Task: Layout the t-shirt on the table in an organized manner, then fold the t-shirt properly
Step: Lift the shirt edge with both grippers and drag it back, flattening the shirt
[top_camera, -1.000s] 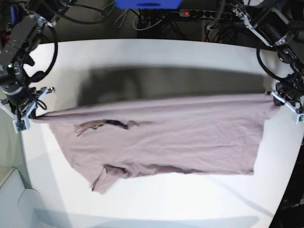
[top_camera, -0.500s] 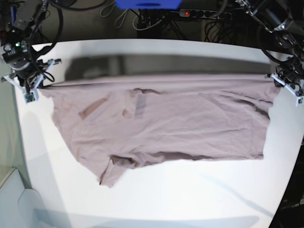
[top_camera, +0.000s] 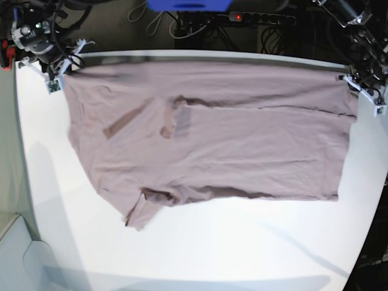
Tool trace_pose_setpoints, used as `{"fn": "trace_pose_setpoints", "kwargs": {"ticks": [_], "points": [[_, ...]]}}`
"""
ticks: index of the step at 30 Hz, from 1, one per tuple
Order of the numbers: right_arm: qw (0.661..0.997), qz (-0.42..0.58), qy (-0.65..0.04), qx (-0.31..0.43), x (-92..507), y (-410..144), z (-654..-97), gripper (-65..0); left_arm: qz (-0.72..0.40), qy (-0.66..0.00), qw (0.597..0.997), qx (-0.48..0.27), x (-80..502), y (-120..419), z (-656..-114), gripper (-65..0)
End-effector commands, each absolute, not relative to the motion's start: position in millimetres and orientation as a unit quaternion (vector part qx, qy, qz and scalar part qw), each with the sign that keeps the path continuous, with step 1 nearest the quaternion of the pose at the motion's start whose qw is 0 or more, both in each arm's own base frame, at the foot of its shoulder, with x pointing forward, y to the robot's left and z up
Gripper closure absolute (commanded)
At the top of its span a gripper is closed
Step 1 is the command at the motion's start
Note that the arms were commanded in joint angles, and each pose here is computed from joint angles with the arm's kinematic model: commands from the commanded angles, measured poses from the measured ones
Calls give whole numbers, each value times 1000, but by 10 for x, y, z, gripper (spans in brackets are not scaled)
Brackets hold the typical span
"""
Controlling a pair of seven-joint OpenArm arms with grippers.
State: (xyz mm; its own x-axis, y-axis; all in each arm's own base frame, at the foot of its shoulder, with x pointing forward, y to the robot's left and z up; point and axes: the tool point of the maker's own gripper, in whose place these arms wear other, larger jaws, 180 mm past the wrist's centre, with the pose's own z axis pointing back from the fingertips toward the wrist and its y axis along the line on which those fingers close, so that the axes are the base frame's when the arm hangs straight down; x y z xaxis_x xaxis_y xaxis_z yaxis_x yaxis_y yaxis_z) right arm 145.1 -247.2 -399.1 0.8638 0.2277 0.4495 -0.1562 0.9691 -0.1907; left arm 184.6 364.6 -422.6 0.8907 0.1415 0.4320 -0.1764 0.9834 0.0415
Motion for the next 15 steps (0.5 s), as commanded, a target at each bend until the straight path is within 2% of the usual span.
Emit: {"fn": "trace_pose_setpoints", "kwargs": {"ticks": [1,13,15], "points": [[962,97,-241,-81,1432,-2527,-3983,0,80,-234,968,53,1897,3743,-4123,-4],[975,83,-201,-53,1184,-2505,-4293,0,79,-217,971,55,1750,3747,-4182,-10],[975,83,-200,-54,1179,-2510,-4290,-27,80,-216,972,56,1737,3751,-4188,-19]]}}
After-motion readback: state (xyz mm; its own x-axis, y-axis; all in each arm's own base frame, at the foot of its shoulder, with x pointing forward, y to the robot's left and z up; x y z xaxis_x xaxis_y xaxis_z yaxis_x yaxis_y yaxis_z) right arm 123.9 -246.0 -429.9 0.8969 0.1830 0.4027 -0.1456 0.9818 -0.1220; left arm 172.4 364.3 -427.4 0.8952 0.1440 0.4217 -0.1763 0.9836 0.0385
